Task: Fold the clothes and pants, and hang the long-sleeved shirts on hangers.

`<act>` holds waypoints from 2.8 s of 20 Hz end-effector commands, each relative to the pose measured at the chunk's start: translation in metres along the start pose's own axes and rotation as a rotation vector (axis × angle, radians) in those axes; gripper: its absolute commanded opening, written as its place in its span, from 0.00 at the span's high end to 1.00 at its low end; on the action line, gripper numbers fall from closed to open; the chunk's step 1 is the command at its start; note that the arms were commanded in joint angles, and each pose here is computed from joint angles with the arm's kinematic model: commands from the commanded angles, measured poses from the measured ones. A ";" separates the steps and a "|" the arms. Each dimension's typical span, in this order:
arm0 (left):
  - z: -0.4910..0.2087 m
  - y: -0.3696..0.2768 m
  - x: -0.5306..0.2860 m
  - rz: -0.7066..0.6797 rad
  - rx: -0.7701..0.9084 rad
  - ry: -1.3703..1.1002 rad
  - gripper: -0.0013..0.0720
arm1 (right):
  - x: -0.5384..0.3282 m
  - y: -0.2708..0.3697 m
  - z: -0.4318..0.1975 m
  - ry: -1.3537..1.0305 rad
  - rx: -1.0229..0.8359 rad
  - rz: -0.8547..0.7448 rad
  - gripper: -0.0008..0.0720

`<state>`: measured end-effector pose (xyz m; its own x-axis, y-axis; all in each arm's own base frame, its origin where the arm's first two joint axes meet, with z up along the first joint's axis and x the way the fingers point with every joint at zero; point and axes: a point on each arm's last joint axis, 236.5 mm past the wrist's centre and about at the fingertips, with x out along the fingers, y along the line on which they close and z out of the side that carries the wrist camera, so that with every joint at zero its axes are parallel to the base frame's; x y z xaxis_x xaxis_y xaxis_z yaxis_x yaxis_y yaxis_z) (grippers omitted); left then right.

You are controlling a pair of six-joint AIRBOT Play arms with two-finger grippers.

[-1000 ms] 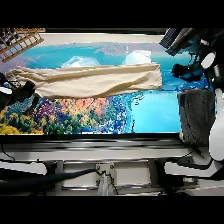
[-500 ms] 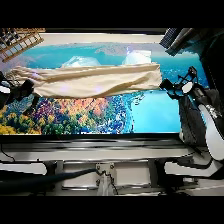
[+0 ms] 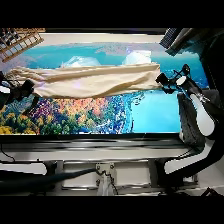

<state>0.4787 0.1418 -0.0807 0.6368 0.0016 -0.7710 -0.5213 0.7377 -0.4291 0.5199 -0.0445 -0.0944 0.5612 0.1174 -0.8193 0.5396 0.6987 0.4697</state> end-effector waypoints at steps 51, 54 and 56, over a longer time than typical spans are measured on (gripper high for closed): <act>0.038 -0.133 -0.176 -0.363 0.165 -0.181 0.51 | -0.115 -0.096 -0.121 0.526 -0.283 0.158 0.22; -0.028 -0.199 -0.162 -0.464 0.291 -0.044 0.51 | -0.111 -0.101 -0.132 0.541 -0.261 0.154 0.21; -0.070 -0.232 -0.157 -0.518 0.359 0.033 0.51 | -0.109 -0.105 -0.141 0.557 -0.244 0.154 0.21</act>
<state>0.4637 0.0024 0.1162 0.8064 -0.2923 -0.5142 -0.0528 0.8303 -0.5548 0.3190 -0.0347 -0.0903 0.1839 0.5276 -0.8294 0.2683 0.7848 0.5587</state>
